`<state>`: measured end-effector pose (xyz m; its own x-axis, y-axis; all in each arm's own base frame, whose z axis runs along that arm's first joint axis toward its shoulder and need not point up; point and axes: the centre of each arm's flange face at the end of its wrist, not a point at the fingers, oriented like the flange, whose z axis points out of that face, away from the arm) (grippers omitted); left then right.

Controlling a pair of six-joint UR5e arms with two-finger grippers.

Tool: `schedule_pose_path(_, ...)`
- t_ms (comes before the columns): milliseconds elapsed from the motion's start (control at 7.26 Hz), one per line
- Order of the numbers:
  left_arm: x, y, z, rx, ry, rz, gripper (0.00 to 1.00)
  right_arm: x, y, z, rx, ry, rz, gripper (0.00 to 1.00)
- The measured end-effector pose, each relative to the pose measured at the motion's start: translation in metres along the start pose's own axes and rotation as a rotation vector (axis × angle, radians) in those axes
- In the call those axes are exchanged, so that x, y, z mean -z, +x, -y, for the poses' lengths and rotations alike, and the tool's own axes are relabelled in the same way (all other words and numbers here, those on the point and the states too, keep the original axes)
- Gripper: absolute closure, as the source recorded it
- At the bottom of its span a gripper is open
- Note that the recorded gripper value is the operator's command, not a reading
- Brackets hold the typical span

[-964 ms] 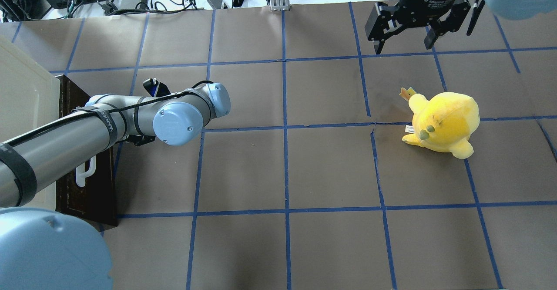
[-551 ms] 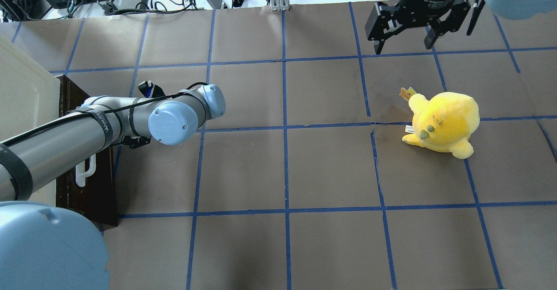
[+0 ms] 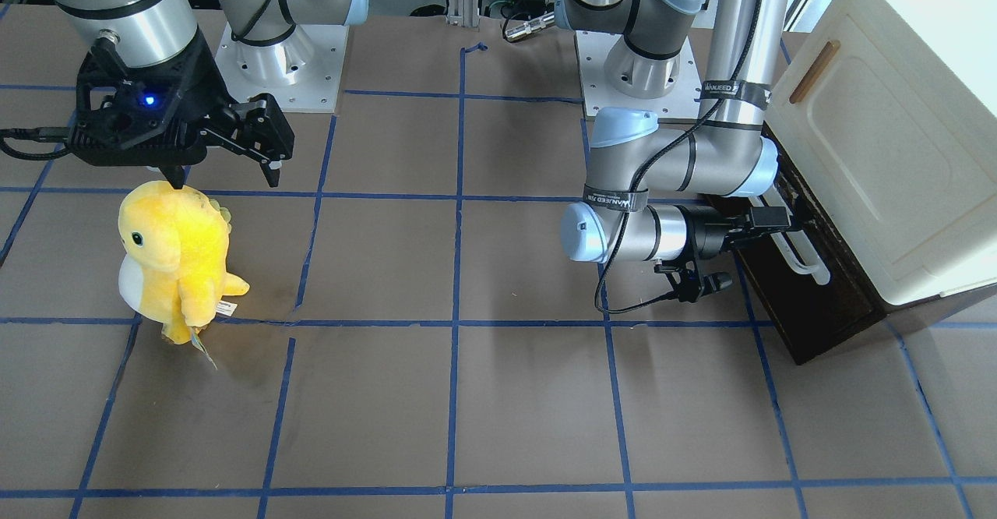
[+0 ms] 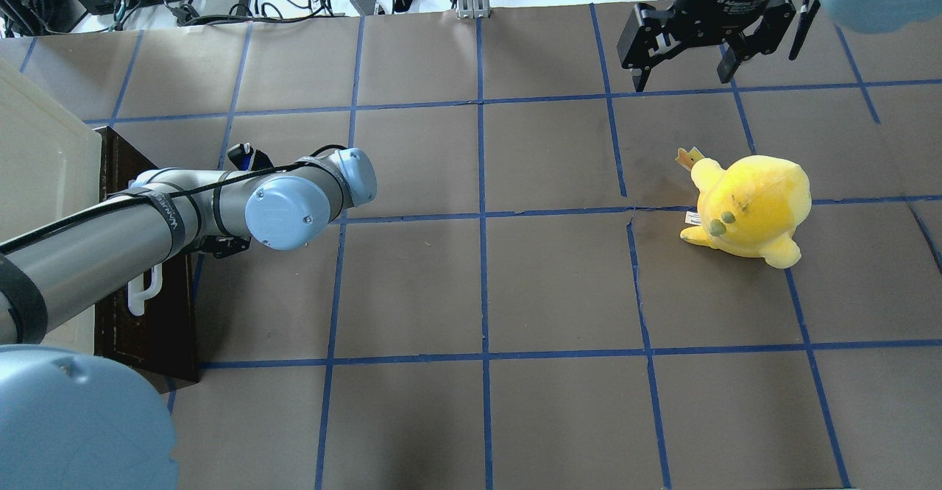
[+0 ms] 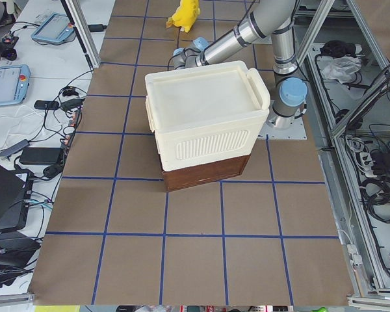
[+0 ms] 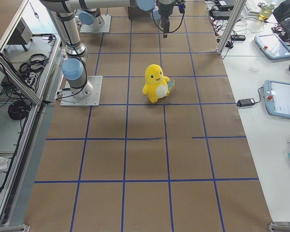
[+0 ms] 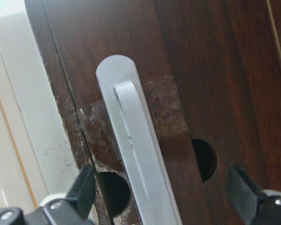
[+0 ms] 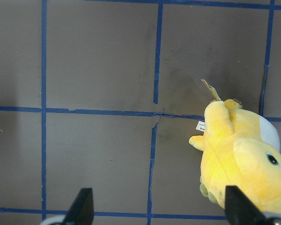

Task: Pull drawer sideways
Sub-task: 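Close the left gripper around the white drawer handle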

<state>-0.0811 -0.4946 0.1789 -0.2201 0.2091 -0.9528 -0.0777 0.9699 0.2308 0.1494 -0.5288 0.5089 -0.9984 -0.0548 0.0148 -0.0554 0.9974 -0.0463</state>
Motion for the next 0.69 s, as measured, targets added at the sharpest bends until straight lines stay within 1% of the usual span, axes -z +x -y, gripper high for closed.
schedule_pose_path(551, 0.0, -0.0015, -0.0026, -0.001, -0.007, -0.004, 0.38, 0.0, 0.0, 0.0, 0.0, 0.0, 0.0, 0.0)
schedule_pose_path(688, 0.0, -0.0013, -0.0026, 0.004, -0.007, -0.004, 0.4, 0.0, 0.0, 0.0, 0.0, 0.0, 0.0, 0.0)
